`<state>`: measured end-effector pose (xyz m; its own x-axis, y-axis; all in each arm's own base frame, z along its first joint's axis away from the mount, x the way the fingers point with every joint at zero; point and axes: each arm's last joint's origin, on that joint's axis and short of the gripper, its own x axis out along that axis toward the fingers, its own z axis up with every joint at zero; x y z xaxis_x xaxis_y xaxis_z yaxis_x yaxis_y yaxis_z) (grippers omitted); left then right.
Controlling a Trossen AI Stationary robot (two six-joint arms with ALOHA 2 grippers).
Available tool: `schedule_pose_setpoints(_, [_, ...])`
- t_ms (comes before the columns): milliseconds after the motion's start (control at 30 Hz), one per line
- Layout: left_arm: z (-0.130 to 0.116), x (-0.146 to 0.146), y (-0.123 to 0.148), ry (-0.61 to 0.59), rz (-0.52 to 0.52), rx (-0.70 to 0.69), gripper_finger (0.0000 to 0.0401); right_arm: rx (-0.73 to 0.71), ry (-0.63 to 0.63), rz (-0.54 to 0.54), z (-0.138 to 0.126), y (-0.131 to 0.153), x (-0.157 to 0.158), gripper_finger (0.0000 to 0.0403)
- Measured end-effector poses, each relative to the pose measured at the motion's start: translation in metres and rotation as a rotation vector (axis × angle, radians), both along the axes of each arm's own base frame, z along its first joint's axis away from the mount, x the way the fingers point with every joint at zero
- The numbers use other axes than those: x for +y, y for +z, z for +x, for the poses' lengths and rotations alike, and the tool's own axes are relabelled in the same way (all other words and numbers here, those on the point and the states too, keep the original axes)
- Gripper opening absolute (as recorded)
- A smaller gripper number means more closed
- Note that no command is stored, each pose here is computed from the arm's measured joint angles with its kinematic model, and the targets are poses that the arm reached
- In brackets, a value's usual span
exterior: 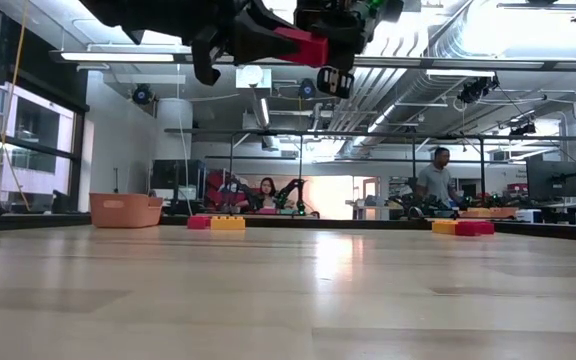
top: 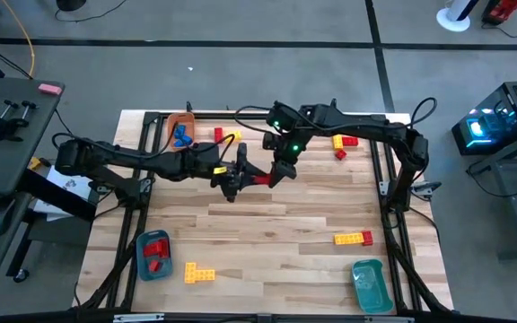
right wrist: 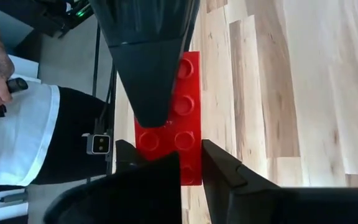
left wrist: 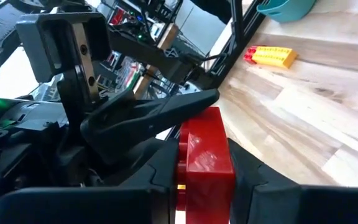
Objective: Sort blocks
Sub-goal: Put the red game piece into the bottom left blue bin
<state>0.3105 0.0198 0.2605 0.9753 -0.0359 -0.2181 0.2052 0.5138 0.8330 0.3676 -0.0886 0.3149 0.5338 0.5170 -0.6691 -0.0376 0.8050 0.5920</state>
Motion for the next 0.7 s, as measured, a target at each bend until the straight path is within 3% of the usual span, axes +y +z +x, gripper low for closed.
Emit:
schedule_pose_setpoints(100, [0.000, -0.001, -0.001, 0.010, -0.003, 0.008, 0.0064, 0.008, -0.030, 0.014, 0.001, 0.002, 0.002, 0.0024])
schedule_pose_setpoints(233, [-0.002, -0.002, -0.002, 0.103, -0.026, 0.052, 0.0064, 0.011, -0.069, 0.011, -0.001, 0.009, -0.002, 0.0081])
schedule_pose_setpoints(400, [-0.016, 0.003, -0.018, 0.395, -0.095, 0.238, 0.0063, -0.069, -0.101, -0.041, -0.008, 0.038, -0.019, 0.0156])
schedule_pose_setpoints(467, [-0.028, 0.006, -0.017, 0.548, -0.188, 0.284, 0.0064, -0.086, -0.145, -0.091, -0.011, 0.048, -0.028, 0.0175])
schedule_pose_setpoints(600, [-0.062, 0.007, -0.018, 0.794, -0.497, 0.406, 0.0063, -0.086, -0.270, -0.205, -0.015, 0.057, -0.047, 0.0188])
schedule_pose_setpoints(700, [-0.085, -0.003, -0.010, 0.884, -0.719, 0.434, 0.0063, -0.121, -0.331, -0.239, -0.015, 0.060, -0.056, 0.0188])
